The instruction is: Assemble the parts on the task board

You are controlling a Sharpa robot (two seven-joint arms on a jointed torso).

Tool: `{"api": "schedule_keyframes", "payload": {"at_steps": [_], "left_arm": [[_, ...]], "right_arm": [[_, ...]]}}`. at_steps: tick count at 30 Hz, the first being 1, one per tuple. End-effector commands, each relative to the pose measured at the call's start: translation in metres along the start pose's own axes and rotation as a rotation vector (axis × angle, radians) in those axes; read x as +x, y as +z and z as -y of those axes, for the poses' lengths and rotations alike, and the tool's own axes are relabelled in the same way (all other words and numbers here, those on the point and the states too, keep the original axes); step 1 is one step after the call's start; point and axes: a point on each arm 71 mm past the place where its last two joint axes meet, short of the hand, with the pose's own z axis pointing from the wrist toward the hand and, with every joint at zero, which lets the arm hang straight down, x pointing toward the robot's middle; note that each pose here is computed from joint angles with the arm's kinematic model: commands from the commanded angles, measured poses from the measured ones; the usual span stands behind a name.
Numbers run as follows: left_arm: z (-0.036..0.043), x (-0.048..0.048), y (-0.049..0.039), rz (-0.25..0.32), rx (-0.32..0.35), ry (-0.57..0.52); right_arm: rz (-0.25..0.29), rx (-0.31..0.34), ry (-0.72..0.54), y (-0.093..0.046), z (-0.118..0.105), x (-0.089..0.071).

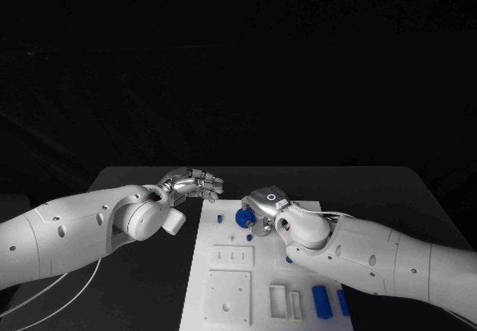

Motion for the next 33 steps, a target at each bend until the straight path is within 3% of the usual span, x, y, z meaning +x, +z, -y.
{"api": "schedule_keyframes", "payload": {"at_steps": [1,14,27,33], "left_arm": [[0.0019,0.0024,0.0009,-0.019,0.012,0.0],[0.0019,0.002,0.0009,-0.017,0.012,0.001],[0.0019,0.0017,0.001,-0.016,0.012,0.001],[0.0019,0.0018,0.0012,-0.016,0.013,0.001]], "right_arm": [[-0.022,0.005,-0.004,0.001,0.0009,0.004],[-0.054,0.003,0.018,0.0008,-0.0012,0.0109],[-0.035,0.009,0.081,-0.0006,-0.002,0.0089],[-0.077,0.026,0.12,-0.0024,0.0029,0.0125]]}}
